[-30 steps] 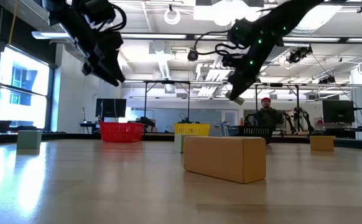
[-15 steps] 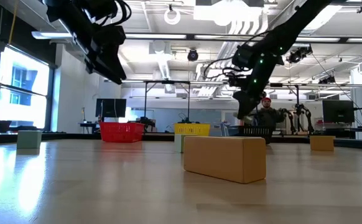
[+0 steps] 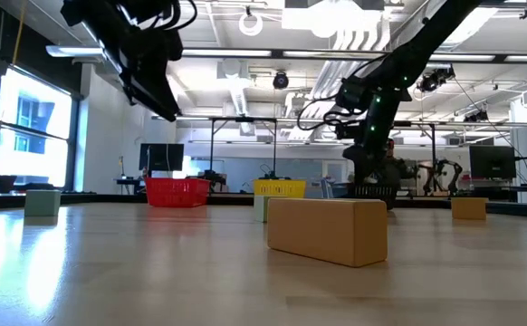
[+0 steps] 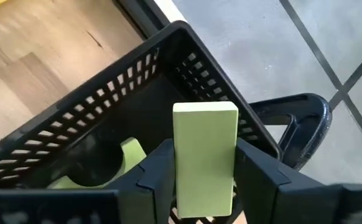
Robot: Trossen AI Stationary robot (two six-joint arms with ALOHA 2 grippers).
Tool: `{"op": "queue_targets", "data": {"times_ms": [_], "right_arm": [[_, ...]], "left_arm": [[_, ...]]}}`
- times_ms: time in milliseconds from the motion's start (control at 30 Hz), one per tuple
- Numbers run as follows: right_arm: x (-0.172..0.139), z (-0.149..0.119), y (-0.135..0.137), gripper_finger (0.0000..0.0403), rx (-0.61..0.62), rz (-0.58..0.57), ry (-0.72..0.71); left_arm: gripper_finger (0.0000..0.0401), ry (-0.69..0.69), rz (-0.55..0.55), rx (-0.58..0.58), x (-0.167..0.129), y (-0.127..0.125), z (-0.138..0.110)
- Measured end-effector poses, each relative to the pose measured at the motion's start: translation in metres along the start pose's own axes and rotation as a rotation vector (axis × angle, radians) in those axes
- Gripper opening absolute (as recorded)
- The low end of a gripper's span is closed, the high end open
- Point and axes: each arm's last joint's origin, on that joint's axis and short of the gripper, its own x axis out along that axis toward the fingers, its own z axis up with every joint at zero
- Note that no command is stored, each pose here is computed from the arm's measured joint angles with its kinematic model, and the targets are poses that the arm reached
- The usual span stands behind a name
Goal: Sort & place blocks by color
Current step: Put the green block into the black bin, then put the blue block into the yellow bin
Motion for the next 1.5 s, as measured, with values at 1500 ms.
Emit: {"op": "queue_targets", "data": {"times_ms": [1500], "right_arm": [[-0.07,0.018,0.071,0.0193,-0.111,0.068,-0.199]], "left_arm": [[0.0191,0.504,0.14,-0.251,0.004,-0.033,-0.077]]}}
